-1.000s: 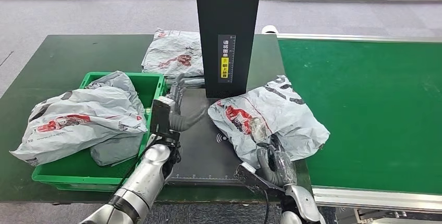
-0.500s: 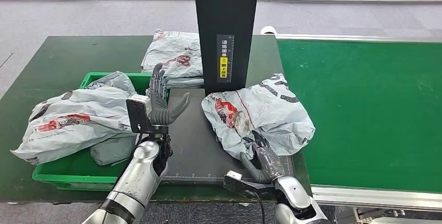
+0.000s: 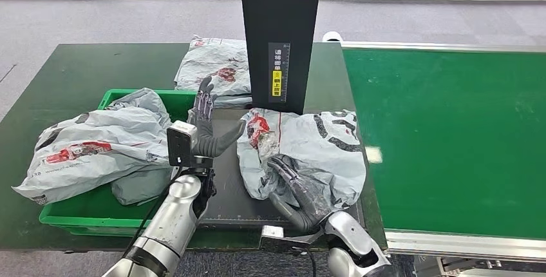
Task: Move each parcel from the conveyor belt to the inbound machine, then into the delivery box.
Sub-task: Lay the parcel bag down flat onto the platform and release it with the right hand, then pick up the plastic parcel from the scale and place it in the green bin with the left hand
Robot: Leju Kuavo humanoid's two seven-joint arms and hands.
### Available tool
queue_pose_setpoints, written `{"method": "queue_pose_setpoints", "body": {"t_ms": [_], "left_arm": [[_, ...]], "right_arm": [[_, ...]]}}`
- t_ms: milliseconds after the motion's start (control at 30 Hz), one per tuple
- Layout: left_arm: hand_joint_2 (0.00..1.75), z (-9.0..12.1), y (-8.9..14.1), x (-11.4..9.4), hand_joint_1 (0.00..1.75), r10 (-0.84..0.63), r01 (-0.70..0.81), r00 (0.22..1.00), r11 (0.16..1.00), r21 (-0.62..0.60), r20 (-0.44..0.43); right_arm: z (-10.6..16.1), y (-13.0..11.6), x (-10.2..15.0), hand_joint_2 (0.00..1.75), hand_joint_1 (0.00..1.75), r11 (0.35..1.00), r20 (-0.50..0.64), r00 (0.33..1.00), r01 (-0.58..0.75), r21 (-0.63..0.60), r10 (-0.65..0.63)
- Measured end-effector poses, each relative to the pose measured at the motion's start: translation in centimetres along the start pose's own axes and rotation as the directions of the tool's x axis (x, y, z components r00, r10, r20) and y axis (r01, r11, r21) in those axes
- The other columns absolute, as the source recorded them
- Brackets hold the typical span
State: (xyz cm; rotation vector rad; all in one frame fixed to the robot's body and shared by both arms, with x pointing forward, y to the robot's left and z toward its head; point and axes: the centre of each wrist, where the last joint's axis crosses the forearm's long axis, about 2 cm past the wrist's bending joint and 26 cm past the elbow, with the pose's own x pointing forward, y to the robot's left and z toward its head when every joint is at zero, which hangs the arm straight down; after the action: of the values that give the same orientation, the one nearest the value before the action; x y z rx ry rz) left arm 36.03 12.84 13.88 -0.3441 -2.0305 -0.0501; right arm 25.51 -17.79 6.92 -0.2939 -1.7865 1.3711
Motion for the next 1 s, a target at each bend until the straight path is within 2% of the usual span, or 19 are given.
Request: {"method": "queue_pose_setpoints", "body": {"t_ms": [133,333,500,633,833,1000], "left_arm": [[1.75,0.1,0.0,-0.1,0.00,0.000,0.000,1.000,1.000,-0.007,-0.004],[1.75,0.1,-0.3,-0.4,0.00,-0.005,0.005,1.000,1.000,-0.025,0.000],[1.75,0.1,-0.6,-0.4,0.00,-0.027,0.027,1.000,0.998,-0.049,0.012],[1.75,0.0,-0.6,-0.5,0.00,-0.035,0.036,0.999,0.998,-0.059,0.012],[1.75,0.3,-1.5,-0.7,0.00,-0.126,0.124,0.992,0.976,-0.177,0.000],[1.75,1.5,-2.9,-1.7,0.00,-0.334,0.305,0.942,0.892,-0.333,-0.033]], "right_arm": [[-0.4,-0.4,0.7,0.00,0.00,0.997,0.050,0.997,0.069,-0.044,-0.067],[-0.4,-1.0,2.1,0.00,0.00,0.954,0.171,0.954,0.270,-0.133,-0.246],[-0.3,-2.4,2.6,0.00,0.00,0.930,0.203,0.943,0.305,-0.205,-0.264],[-0.2,-2.9,2.8,1.75,0.00,0.922,0.213,0.940,0.313,-0.229,-0.266],[0.9,-4.1,3.5,1.75,0.00,0.851,0.249,0.907,0.410,-0.330,-0.340],[2.1,-6.2,2.7,1.75,0.00,0.710,0.228,0.911,0.411,-0.572,-0.343]]}}
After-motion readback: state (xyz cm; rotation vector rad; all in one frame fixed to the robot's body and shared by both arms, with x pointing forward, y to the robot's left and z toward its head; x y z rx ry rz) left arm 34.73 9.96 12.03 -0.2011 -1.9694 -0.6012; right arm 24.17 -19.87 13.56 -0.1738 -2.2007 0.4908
